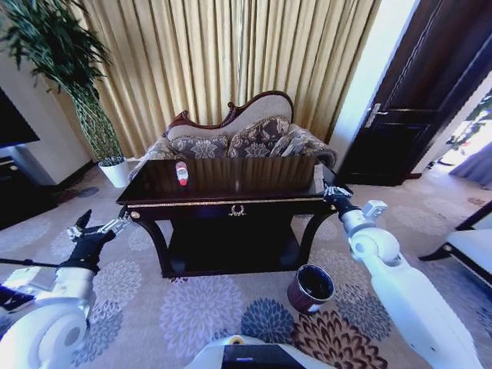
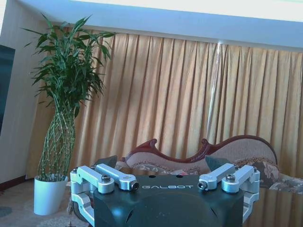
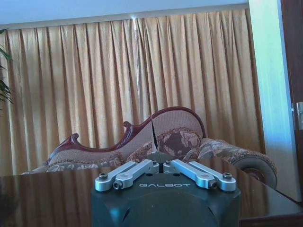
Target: Move to the front of the table and place the trash on the table into the trash bin.
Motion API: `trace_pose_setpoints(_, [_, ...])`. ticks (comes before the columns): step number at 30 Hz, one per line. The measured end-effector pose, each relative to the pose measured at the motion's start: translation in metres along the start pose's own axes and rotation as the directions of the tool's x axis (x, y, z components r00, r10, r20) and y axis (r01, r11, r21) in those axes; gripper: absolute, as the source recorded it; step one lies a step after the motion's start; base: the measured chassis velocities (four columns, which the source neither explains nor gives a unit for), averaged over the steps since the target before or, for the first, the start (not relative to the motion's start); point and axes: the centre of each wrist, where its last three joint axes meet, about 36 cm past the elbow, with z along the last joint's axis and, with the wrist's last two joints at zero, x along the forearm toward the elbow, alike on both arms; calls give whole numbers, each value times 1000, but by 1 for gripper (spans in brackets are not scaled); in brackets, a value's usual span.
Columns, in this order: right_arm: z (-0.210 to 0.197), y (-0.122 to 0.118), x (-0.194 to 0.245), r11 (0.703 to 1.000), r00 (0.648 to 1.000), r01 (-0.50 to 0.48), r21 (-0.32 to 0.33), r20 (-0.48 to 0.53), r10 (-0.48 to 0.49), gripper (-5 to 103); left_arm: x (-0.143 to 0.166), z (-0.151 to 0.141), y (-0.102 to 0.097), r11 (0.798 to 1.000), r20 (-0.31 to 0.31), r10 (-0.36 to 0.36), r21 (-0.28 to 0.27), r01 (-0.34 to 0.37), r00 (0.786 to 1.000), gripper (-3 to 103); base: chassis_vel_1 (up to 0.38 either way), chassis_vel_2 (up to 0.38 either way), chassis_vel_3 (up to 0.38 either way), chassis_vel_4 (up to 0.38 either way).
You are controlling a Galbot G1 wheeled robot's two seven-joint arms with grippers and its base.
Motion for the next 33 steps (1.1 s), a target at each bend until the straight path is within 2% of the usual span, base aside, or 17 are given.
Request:
trace_pose_setpoints(8, [13,-8,2,1000,999,-13,11,-29,13,0,0,0,0,1000,1,-1,1,1,1000,100,10,-8,-19,15])
trace_pose_setpoints(13, [36,-24,17,998,995,-51,35,-83,54,0,0,0,1,1000,3,-4,-2,4,1000,100,0,0,0,0])
trace_pose_setpoints(15, [53,-43,43,994,988,-96,55,-113,101,0,0,0,3,1000,4,-10,-3,10,1000,100,0,0,0,0])
trace_pose_setpoints(20, [76,-59,60,988,981,-119,95,-144,132,0,0,2,3,1000,4,-11,1,11,1000,100,0,0,0,0])
trace_pose_setpoints(21, [101,-68,70,983,969,-142,118,-187,162,0,-1,4,3,1000,0,-10,6,10,1000,100,0,0,0,0])
trace_pose_setpoints(23, [107,-69,72,982,965,-145,118,-201,167,0,-1,5,3,1000,-1,-10,6,10,1000,100,0,0,0,0])
trace_pose_setpoints(26, [148,-70,80,980,937,-160,116,-294,188,0,-1,5,2,1000,-2,-8,3,8,1000,100,0,0,0,0])
trace_pose_setpoints(27, [148,-70,80,980,937,-160,116,-294,188,0,-1,5,2,1000,-2,-8,3,8,1000,100,0,0,0,0])
trace_pose_setpoints(31, [193,-69,85,977,889,-162,138,-409,205,0,-1,5,3,1000,5,-12,-1,12,1000,100,0,0,0,0])
trace_pose_setpoints(32, [193,-69,85,977,889,-162,138,-409,205,0,-1,5,3,1000,5,-12,-1,12,1000,100,0,0,0,0])
trace_pose_setpoints(33, [208,-71,87,973,870,-164,160,-442,219,0,-1,5,3,1000,8,-12,1,12,1000,100,0,0,0,0])
